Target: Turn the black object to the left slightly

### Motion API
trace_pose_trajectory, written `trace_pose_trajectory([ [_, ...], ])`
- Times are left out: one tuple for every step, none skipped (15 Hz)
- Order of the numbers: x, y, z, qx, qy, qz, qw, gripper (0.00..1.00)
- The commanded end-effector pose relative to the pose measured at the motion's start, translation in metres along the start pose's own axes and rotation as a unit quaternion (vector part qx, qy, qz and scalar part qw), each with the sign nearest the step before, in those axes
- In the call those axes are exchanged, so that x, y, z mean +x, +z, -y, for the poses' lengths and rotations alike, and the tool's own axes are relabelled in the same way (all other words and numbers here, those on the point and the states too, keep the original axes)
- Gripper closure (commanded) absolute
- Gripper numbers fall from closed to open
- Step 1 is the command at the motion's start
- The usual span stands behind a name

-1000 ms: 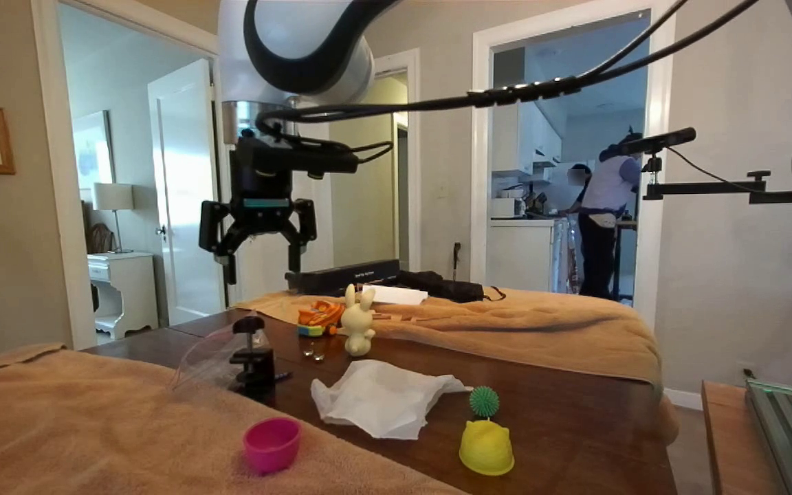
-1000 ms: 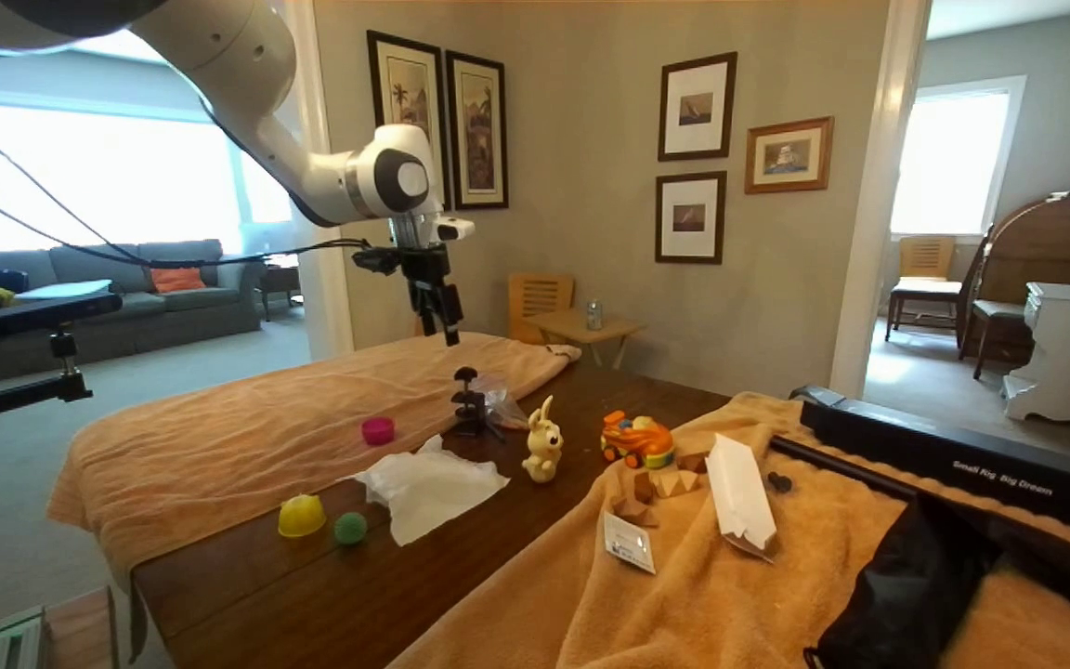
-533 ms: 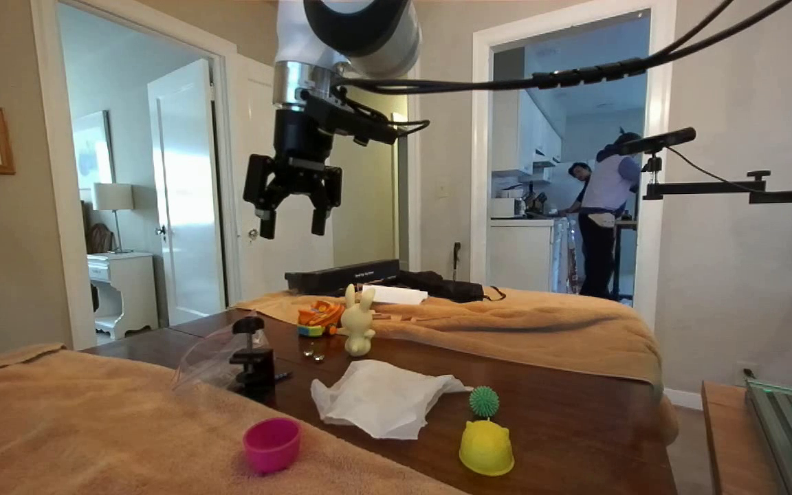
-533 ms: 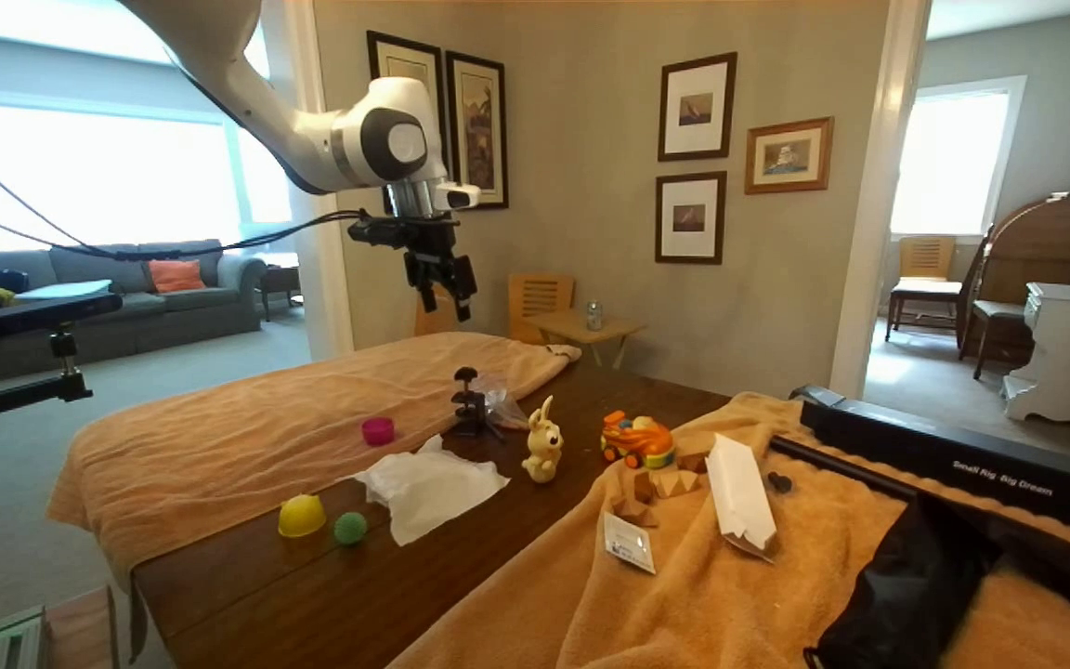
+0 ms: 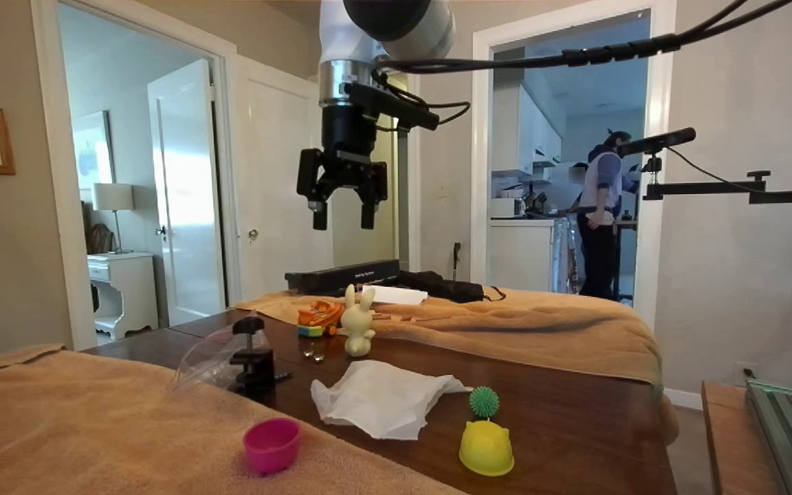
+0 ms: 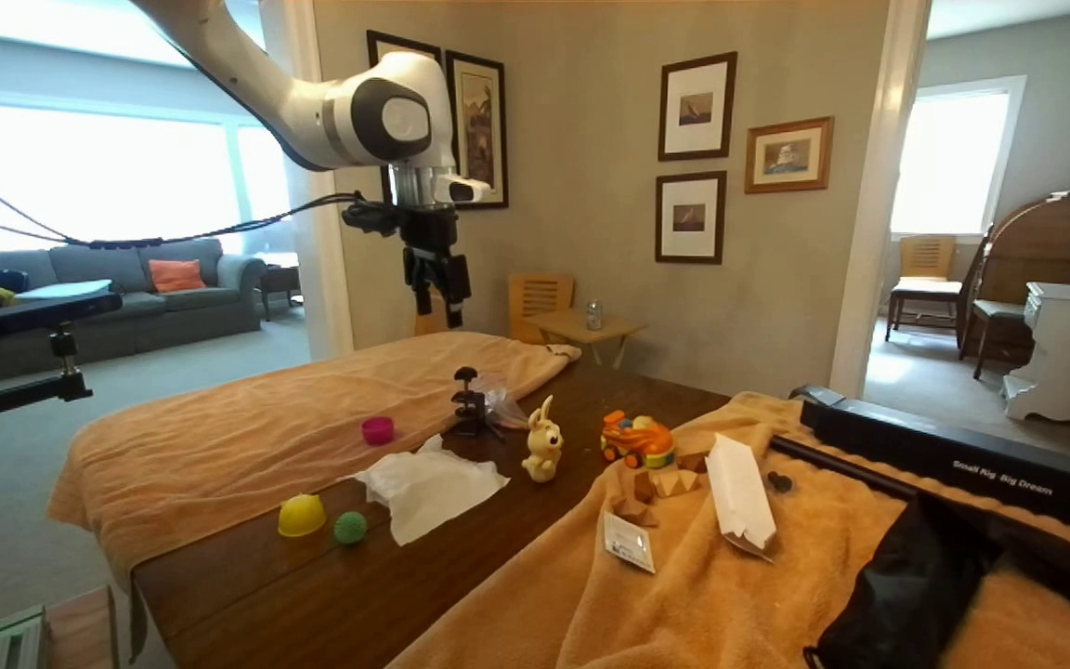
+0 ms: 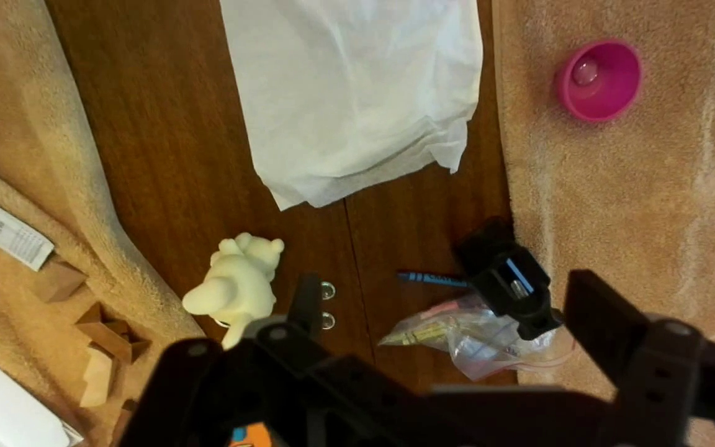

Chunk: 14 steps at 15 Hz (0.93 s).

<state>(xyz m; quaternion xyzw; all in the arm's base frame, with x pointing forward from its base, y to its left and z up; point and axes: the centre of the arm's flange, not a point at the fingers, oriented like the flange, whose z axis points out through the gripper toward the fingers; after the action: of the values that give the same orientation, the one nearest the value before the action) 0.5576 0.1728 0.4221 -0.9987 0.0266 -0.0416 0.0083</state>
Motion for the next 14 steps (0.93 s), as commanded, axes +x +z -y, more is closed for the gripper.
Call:
trace_pose_trajectory([
  [-0.016, -0.009, -0.014, 0.008, -0.008, 0.021, 0.9997, 0.00],
  [-0.016, -0.007, -0.016, 0.001, -0.012, 0.022, 0.9997, 0.00],
  [-0.016, -0.005, -0.017, -0.002, -0.014, 0.022, 0.9997, 0.00],
  [-0.016, -0.002, -0.018, -0.004, -0.017, 0.025, 0.9995, 0.00],
  [-0.016, 0.002, -0.020, -0.007, -0.019, 0.027, 0.9994, 0.00],
  [-0.016, 0.004, -0.020, -0.009, -0.020, 0.029, 0.9993, 0.00],
  [-0.016, 0.006, -0.021, -0.012, -0.022, 0.030, 0.9992, 0.00],
  [-0.017, 0.007, -0.022, -0.014, -0.025, 0.032, 0.9991, 0.00],
  [-0.017, 0.009, -0.022, -0.018, -0.025, 0.033, 0.9990, 0.00],
  [-0.017, 0.012, -0.023, -0.021, -0.025, 0.034, 0.9989, 0.00],
  [-0.017, 0.013, -0.024, -0.023, -0.026, 0.035, 0.9988, 0.00],
  [-0.017, 0.014, -0.024, -0.024, -0.026, 0.033, 0.9988, 0.00],
  [-0.017, 0.015, -0.024, -0.025, -0.027, 0.031, 0.9988, 0.00],
  [-0.017, 0.016, -0.024, -0.027, -0.028, 0.028, 0.9988, 0.00],
])
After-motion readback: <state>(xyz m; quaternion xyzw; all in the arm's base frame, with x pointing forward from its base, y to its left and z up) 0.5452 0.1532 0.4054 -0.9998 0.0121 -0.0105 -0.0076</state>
